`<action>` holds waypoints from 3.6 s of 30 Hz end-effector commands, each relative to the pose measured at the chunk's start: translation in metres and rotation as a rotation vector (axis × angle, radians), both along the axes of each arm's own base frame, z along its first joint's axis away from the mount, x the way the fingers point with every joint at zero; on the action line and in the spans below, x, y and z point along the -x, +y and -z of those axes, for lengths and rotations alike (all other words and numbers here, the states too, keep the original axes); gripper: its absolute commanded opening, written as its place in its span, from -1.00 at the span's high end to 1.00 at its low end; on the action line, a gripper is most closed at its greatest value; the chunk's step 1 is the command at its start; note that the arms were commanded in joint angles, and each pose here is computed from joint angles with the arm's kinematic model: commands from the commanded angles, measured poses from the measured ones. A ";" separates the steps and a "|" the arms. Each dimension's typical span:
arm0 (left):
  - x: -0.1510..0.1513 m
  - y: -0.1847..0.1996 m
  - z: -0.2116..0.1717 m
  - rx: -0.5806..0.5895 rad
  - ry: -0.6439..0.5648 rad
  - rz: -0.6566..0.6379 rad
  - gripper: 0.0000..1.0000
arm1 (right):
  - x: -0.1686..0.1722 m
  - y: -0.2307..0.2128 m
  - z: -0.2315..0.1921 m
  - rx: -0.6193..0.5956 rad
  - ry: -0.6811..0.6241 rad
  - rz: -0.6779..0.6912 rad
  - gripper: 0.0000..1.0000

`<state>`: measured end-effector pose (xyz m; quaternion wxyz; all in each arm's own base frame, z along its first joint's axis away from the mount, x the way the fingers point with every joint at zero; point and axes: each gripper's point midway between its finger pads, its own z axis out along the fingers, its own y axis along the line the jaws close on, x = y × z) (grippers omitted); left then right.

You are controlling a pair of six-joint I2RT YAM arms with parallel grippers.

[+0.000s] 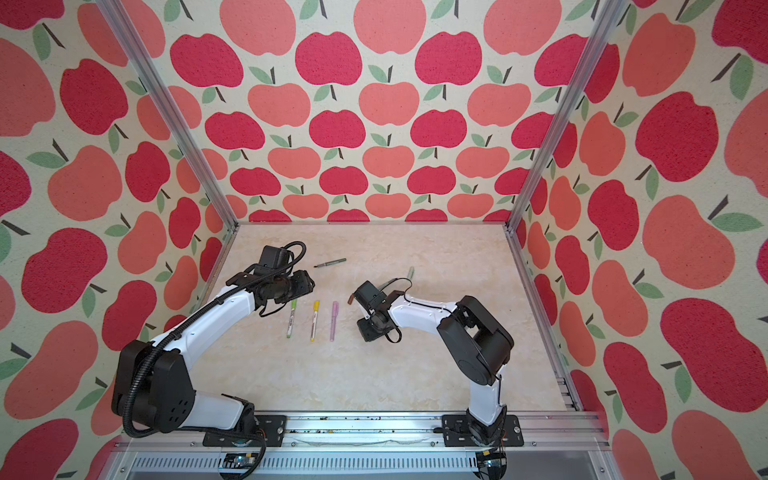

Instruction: Insert the pens into the pen caps

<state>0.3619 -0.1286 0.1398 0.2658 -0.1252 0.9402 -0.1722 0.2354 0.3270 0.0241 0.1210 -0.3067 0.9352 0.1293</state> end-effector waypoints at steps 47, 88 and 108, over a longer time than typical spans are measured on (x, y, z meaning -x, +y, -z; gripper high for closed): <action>-0.158 -0.013 0.092 0.199 0.553 -0.770 0.01 | -0.005 -0.035 -0.057 -0.160 -0.190 0.137 0.06; -0.148 -0.024 0.141 0.187 0.699 -0.853 0.64 | -0.017 -0.056 -0.056 -0.185 -0.209 0.212 0.06; -0.123 -0.027 0.163 0.050 0.733 -0.758 0.61 | -0.024 -0.085 -0.074 -0.206 -0.285 0.312 0.06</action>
